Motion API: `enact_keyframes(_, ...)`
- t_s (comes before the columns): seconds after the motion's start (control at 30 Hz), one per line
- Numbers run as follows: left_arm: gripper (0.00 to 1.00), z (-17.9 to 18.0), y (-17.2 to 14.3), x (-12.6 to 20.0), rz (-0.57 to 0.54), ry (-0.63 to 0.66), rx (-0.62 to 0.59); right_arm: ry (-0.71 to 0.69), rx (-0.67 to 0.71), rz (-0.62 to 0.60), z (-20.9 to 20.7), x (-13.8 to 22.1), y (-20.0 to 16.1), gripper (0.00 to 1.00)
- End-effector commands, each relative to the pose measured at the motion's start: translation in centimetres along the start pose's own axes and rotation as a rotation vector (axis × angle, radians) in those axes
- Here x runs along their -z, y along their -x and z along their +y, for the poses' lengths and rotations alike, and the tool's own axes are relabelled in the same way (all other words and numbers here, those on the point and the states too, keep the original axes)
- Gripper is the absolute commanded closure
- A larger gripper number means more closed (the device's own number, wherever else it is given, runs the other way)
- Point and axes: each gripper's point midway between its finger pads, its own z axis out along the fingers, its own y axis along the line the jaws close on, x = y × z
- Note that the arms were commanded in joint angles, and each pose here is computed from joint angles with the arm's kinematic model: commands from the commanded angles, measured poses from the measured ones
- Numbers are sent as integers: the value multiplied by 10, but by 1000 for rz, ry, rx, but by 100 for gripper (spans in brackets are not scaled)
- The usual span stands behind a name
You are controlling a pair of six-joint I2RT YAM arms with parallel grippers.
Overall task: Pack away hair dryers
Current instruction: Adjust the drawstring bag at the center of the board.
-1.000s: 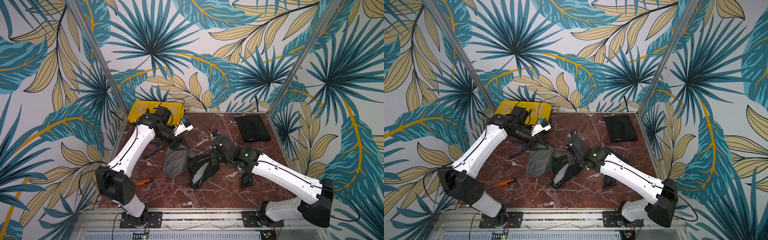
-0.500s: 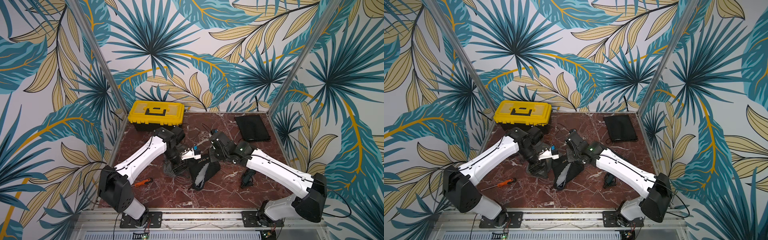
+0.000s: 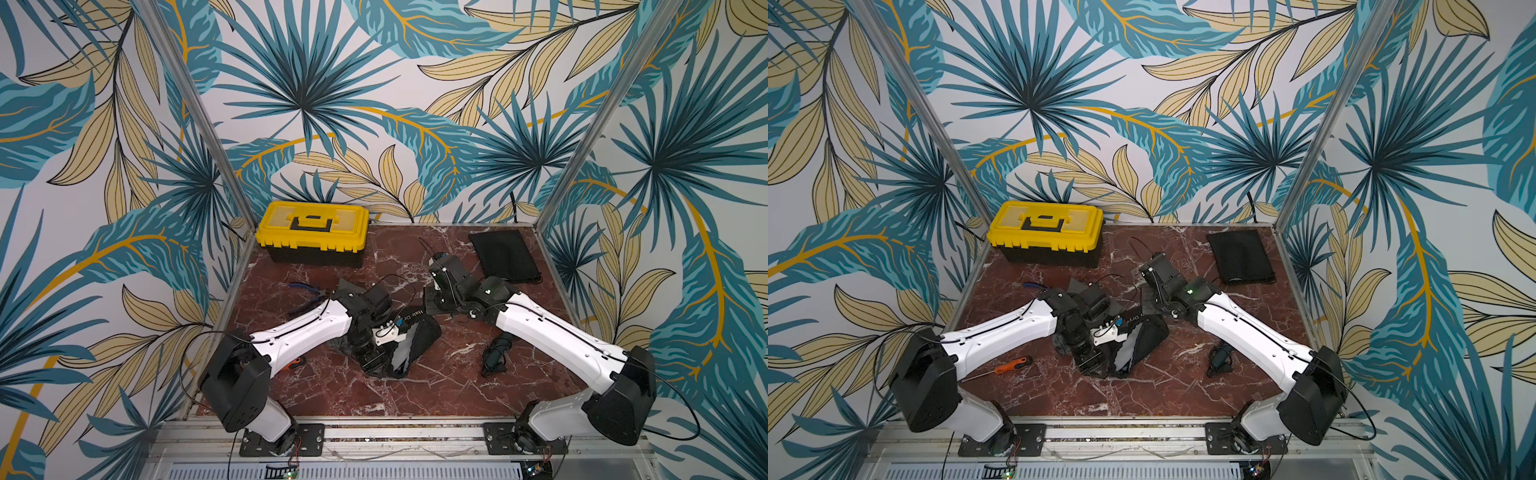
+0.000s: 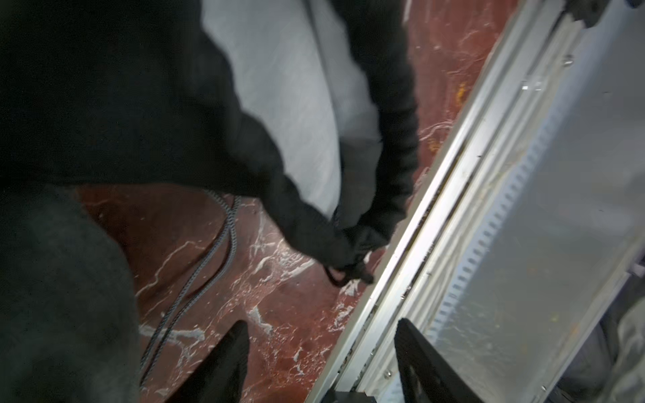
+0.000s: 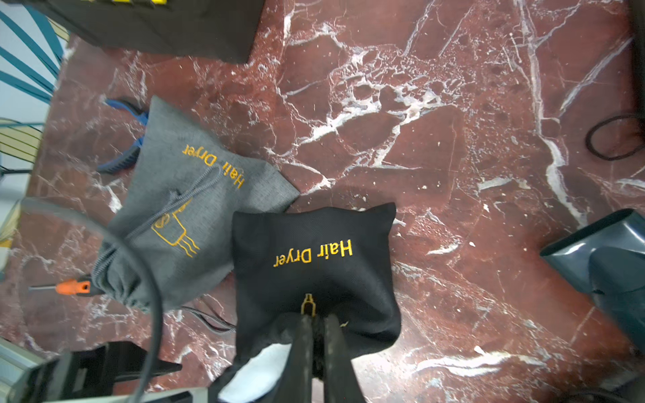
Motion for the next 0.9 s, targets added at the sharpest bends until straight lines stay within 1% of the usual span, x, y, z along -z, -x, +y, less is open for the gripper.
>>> enact_keyframes(0.0, 32, 14, 27, 4, -165, 125, 74, 44, -38, -2, 7, -11, 4, 100)
enact_keyframes(0.17, 30, 11, 28, -11, -172, 183, 39, 93, -60, 9, 14, -20, 8, 100)
enact_keyframes(0.27, 29, -1, 26, -27, -148, 124, 45, 106, -72, 19, 15, -24, 12, 100)
enact_keyframes(0.37, 26, -13, 33, -33, -169, 107, -14, 91, -85, 33, 9, -29, 17, 100)
enact_keyframes(0.43, 22, -6, 46, -36, -198, 148, -24, 55, -97, 45, 0, -32, 20, 100)
enact_keyframes(0.5, 22, 9, 60, -38, -216, 222, 1, 2, -118, 62, -15, -34, 21, 100)
enact_keyframes(0.57, 23, 11, 73, -39, -228, 231, 18, -36, -143, 74, -29, -33, 21, 100)
enact_keyframes(0.67, 27, 9, 86, -45, -240, 199, 42, -70, -164, 76, -44, -26, 21, 100)
enact_keyframes(0.77, 32, 2, 90, -60, -206, 117, 65, -78, -170, 73, -52, -16, 23, 100)
enact_keyframes(0.87, 33, 13, 97, -69, -188, 112, 97, -88, -158, 73, -56, -8, 21, 100)
